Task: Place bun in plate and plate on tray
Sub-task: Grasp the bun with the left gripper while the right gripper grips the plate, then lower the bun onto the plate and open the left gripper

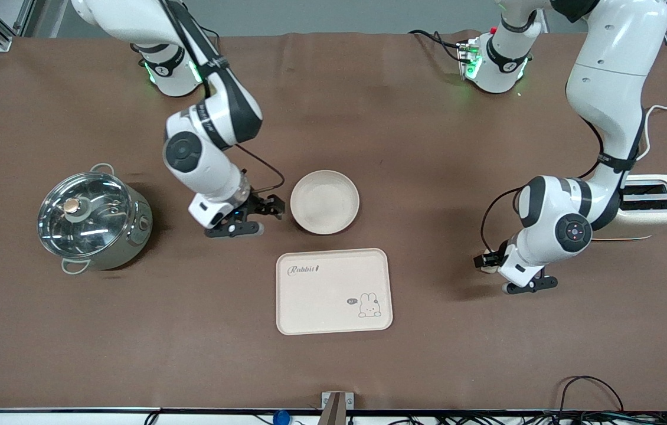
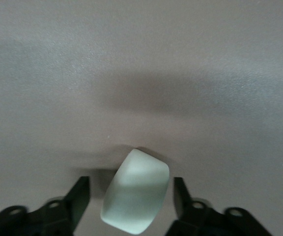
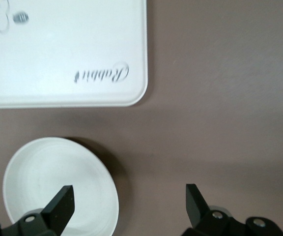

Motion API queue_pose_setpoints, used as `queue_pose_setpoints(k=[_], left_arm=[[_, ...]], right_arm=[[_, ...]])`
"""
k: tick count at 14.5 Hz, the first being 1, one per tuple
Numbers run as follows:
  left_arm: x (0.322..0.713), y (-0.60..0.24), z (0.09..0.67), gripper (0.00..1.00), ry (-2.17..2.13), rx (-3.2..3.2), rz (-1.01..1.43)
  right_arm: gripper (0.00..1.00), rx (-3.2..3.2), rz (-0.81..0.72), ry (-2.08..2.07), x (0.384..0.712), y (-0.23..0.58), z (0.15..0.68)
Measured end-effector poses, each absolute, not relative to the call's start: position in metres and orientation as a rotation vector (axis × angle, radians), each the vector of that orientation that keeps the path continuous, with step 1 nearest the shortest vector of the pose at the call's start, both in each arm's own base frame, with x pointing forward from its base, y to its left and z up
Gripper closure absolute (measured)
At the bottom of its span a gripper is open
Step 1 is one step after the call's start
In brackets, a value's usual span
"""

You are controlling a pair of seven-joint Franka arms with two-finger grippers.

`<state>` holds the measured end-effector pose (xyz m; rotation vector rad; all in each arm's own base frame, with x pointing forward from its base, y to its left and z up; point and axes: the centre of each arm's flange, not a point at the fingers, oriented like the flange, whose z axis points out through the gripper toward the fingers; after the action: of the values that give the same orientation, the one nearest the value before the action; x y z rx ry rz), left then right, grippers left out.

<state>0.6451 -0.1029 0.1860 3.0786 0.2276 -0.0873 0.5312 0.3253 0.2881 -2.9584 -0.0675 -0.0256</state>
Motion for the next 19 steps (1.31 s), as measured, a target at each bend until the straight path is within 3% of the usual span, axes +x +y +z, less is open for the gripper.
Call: queue_pose_setpoints(k=[3, 5, 9, 13, 18, 19], left_arm=[[0.645, -0.111, 0.187, 0.61, 0.211, 3.078, -0.086], [0.640, -0.138, 0.193, 0.77, 0.242, 3.067, -0.119], [0.609, -0.262, 0.233, 0.78, 0.440, 3.005, -0.184], [0.563, -0.372, 0.260, 0.77, 0.594, 2.980, -0.181], [0.508, -0.470, 0.251, 0.72, 0.832, 2.932, -0.220], [0.499, -0.485, 0.244, 0.72, 0.868, 2.926, -0.234]], right_arm=[[0.00, -2.975, 0.004, -0.060, 0.500, 0.339, 0.262], [0.00, -2.974, -0.028, -0.051, 0.483, 0.350, 0.250], [0.00, -2.988, -0.056, -0.014, 0.461, 0.358, 0.212], [0.10, -2.995, -0.054, -0.002, 0.453, 0.366, 0.197], [0.57, -2.995, -0.070, -0.004, 0.452, 0.367, 0.189], [0.57, -2.996, -0.070, -0.004, 0.452, 0.367, 0.188]])
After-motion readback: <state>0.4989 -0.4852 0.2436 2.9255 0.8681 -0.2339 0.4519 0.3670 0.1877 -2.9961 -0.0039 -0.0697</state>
